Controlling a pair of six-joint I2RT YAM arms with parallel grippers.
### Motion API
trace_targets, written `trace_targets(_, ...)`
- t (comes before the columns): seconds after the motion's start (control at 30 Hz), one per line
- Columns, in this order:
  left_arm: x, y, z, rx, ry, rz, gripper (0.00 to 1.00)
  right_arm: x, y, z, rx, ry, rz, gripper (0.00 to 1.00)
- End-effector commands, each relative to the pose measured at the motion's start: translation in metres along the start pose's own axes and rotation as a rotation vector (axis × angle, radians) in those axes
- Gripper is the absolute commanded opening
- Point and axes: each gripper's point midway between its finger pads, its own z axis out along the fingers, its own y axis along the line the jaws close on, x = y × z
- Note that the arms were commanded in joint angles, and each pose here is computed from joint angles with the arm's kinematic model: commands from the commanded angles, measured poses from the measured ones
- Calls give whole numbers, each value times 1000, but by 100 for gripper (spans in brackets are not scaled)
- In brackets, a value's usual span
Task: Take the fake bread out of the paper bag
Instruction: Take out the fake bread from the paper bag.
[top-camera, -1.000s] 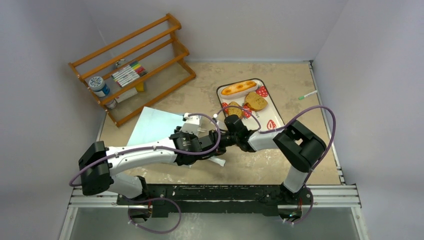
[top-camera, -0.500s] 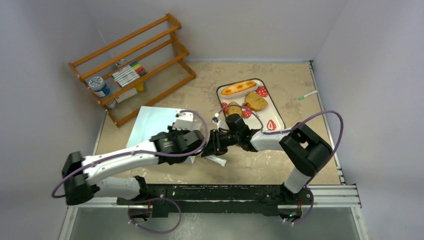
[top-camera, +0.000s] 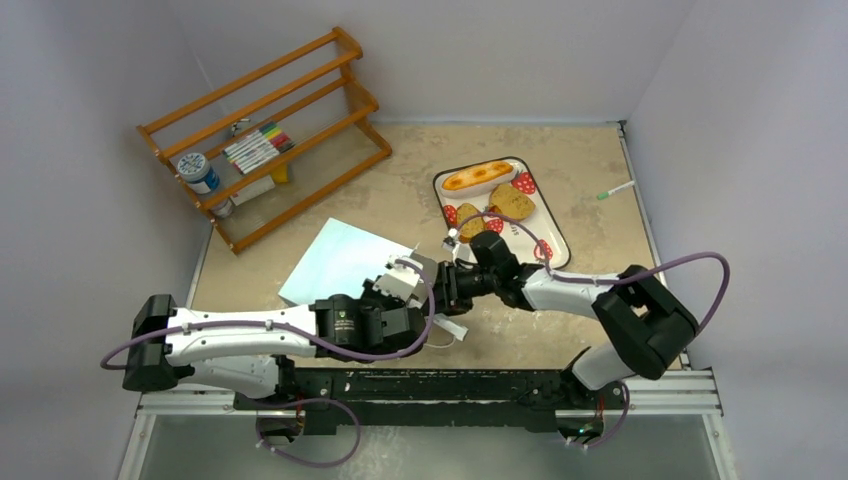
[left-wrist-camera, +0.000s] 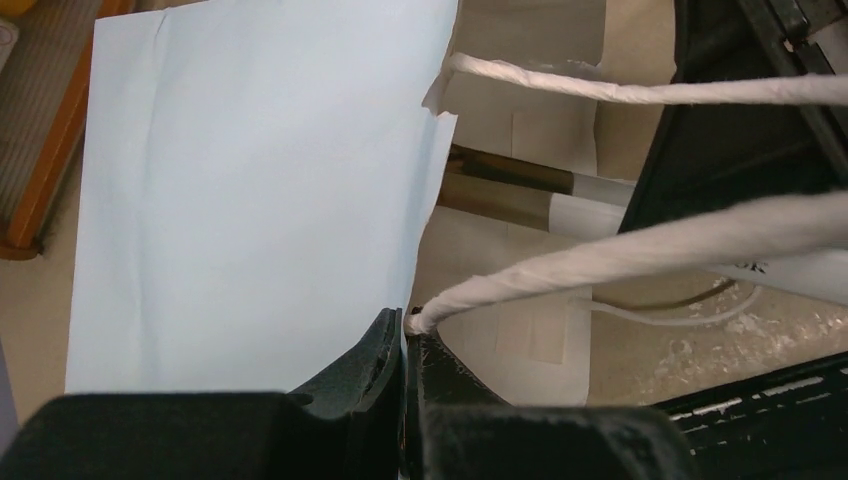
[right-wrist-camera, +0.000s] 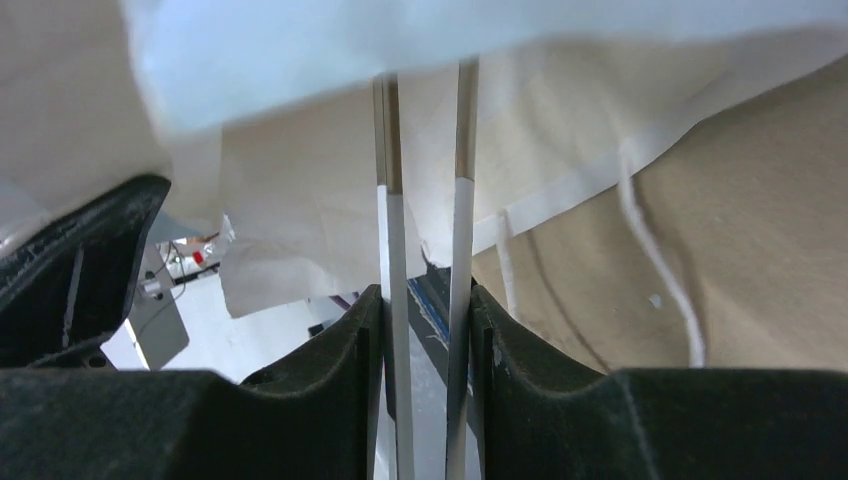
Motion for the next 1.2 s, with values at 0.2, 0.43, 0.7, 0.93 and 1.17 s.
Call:
trace_targets(0.2, -33, -12, -22, 55, -97, -90, 0, 6, 13, -26, -94, 4, -21, 36)
trace_targets(0.43, -29, -14, -21, 37, -80, -76, 0, 9, 26, -35, -130, 19, -58, 37)
trace_targets(0.7, -28, -14, -20, 38, -88, -81, 0, 12, 25, -53, -122, -20, -43, 39)
trace_targets(0.93, -39, -12, -21, 18, -120, -72, 0, 28, 8, -54, -101, 27, -30, 41)
trace_targets(1.17, -41, -13, -21, 18, -126, -70, 0, 33, 8, -61, -97, 31, -24, 42)
